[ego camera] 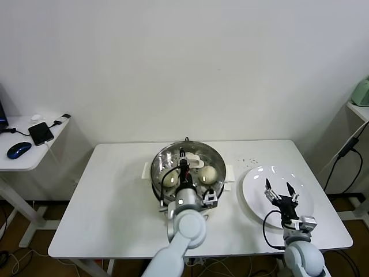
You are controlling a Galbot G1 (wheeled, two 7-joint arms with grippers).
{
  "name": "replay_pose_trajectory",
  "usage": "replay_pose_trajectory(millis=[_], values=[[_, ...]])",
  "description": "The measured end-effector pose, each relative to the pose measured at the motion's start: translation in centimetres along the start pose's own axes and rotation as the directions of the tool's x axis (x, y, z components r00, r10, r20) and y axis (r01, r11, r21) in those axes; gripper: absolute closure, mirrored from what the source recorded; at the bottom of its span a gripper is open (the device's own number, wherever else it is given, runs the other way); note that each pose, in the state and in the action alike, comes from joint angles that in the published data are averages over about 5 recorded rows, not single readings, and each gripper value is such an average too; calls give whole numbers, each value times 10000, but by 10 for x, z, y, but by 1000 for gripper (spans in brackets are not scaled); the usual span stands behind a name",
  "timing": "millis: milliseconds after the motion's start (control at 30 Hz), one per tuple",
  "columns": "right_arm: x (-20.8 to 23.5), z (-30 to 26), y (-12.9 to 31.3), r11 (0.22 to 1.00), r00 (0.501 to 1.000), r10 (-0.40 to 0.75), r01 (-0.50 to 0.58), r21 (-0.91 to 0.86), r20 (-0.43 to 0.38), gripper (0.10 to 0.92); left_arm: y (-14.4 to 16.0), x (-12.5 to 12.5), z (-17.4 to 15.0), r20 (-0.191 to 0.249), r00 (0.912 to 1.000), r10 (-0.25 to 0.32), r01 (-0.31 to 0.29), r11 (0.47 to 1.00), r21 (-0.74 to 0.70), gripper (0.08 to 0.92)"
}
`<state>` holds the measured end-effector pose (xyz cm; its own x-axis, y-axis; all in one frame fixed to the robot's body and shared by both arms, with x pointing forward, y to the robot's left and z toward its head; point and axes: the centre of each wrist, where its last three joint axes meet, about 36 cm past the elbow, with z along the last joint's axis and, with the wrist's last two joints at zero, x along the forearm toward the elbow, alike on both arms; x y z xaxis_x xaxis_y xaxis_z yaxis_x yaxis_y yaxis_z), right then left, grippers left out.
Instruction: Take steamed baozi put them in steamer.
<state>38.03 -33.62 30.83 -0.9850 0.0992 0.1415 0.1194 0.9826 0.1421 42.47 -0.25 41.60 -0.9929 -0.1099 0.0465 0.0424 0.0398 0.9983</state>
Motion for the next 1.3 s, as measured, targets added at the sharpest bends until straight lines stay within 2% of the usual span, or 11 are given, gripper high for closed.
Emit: replay_pose_trajectory(millis=[467,700,900,1300], values=[[0,1,1,10000,10000,8,-8,-22,-4,200,16,24,3,636,9976,277,-324,9967,744,380],[-1,1,2,10000,10000,-13,13,-30,5,200,27,39,13,712,9966,410,-501,9901,1310,201],[0,1,4,10000,10000,-86,87,-50,31,199,31,48,31,648,9969,449,-536,9887,1398,177],[8,3,10,9983,9983,-581,582,66,-86,200,46,77,75,530,9985,99,-201,9806,1951,177]])
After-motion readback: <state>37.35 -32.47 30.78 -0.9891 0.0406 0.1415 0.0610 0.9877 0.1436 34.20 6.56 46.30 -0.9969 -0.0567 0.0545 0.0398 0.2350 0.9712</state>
